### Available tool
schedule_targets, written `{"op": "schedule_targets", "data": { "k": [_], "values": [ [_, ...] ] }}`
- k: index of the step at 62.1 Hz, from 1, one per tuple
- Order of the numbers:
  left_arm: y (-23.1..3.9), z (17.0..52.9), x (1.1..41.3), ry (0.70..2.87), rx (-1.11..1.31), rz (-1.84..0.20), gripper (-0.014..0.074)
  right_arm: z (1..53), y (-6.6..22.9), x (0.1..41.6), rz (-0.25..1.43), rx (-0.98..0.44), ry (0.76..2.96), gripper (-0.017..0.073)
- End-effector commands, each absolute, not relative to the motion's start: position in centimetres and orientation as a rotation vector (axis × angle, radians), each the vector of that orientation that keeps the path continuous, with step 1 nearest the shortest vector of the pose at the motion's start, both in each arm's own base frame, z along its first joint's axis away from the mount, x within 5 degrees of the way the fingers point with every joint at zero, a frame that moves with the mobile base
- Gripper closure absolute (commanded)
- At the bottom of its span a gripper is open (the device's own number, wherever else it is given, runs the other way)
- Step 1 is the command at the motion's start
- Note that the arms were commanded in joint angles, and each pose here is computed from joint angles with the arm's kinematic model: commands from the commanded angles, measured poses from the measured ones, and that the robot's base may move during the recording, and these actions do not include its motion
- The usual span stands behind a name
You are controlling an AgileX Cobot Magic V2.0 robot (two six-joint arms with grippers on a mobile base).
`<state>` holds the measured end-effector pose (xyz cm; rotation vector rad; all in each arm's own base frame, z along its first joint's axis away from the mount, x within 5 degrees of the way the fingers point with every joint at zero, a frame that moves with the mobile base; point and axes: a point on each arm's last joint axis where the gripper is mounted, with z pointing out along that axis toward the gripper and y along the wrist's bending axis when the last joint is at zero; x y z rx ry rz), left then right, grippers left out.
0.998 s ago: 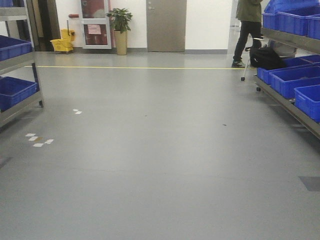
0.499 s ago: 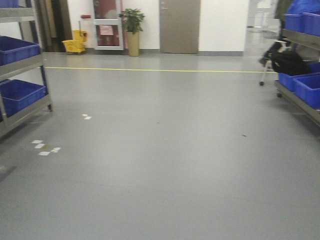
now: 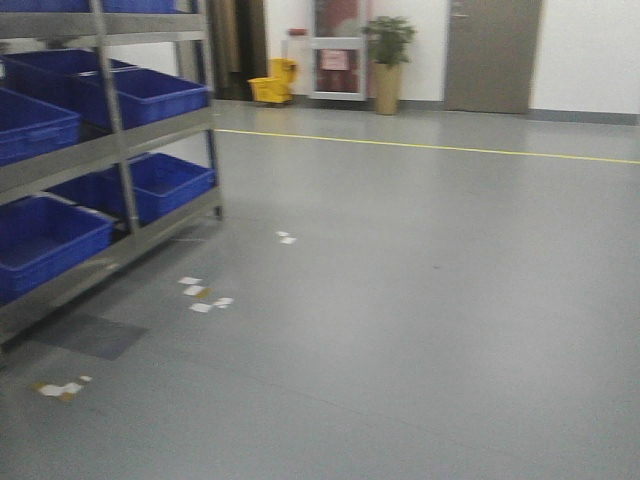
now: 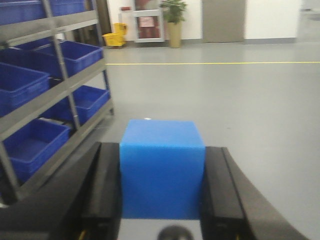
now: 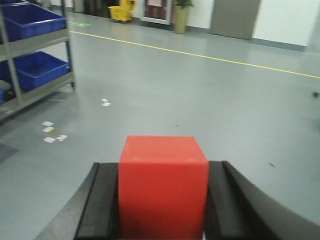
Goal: Sort and place red and blue blocks on shelf
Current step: 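Drive the base to the shelf of blue bins holding both cubes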
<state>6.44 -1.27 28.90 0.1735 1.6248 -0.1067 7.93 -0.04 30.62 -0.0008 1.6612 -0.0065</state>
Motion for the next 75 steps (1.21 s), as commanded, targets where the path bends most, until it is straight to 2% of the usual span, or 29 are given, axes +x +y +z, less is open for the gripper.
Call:
{"op": "schedule_targets", "data": {
  "k": [1,75],
  "values": [
    [-1.12,30.88,6.38,1.514,0.145,-0.104,0.0470,32.31,-0.07,7.89,-0.026,-0.013,1.551,0.0501],
    [-1.12,30.88,6.38,1.514,0.145,-0.104,0.0470,32.31,-0.07,7.89,-0.026,-0.013,1.551,0.0501]
  ]
}}
